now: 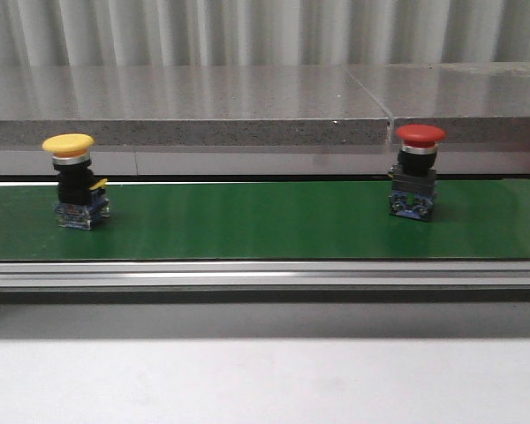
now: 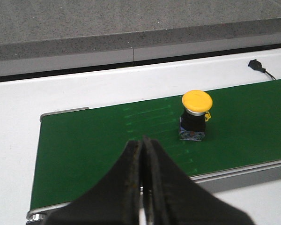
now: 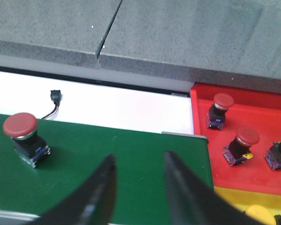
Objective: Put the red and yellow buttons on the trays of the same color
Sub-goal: 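Grasp the red button at the conveyor's end with the right gripper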
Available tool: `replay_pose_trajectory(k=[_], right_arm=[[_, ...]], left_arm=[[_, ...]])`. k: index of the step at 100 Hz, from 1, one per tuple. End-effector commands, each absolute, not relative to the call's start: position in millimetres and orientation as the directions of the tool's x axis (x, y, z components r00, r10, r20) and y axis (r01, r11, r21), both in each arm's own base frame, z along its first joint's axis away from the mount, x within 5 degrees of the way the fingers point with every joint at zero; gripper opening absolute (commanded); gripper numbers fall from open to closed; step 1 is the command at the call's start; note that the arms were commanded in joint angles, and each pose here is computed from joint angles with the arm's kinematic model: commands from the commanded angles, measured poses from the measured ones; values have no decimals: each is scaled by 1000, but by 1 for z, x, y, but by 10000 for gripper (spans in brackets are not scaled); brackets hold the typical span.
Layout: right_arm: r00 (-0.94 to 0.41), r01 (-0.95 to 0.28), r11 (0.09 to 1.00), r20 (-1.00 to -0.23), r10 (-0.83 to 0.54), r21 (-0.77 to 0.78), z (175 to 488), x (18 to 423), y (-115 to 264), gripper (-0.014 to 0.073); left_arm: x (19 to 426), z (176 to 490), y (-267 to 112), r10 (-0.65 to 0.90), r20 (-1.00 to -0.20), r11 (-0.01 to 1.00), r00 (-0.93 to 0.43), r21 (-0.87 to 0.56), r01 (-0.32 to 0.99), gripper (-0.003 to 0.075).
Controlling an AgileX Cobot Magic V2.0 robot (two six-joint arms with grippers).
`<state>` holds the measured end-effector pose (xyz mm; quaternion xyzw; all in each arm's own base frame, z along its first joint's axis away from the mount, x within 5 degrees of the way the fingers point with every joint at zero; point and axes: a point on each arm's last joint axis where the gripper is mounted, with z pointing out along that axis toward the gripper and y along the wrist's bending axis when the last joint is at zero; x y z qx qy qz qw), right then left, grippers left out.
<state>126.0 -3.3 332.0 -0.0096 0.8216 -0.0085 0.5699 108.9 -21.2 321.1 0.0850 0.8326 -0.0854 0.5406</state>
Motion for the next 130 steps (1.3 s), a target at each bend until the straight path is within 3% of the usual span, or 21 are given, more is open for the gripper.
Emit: replay_pose_trajectory(k=[1, 12, 39, 69, 115, 123, 130], right_arm=[[-290, -2, 1000, -957, -14, -14, 344, 126, -3, 559], [-305, -10, 1000, -952, 12, 16, 342, 126, -1, 649], [-458, -90, 995, -889, -10, 36, 336, 153, 8, 647], [-608, -194, 980, -790, -78, 53, 321, 218, 33, 647], [-723, -194, 979, -683, -99, 63, 289, 297, 44, 643], [-731, -194, 980, -673, -110, 50, 283, 305, 43, 596], [-745, -190, 981, -657, -113, 47, 279, 311, 41, 489]], left_arm=[[111, 335, -21, 15, -946, 973, -324, -60, 222, -20], [111, 335, -21, 15, -946, 973, -324, -60, 222, -20], [111, 335, -21, 15, -946, 973, -324, -60, 222, -20], [111, 335, -21, 15, -946, 973, -324, -60, 222, -20], [111, 335, -21, 15, -946, 973, -324, -60, 222, -20], [111, 335, -21, 15, -946, 973, -324, -60, 222, -20], [111, 335, -21, 15, -946, 973, -324, -60, 222, -20]])
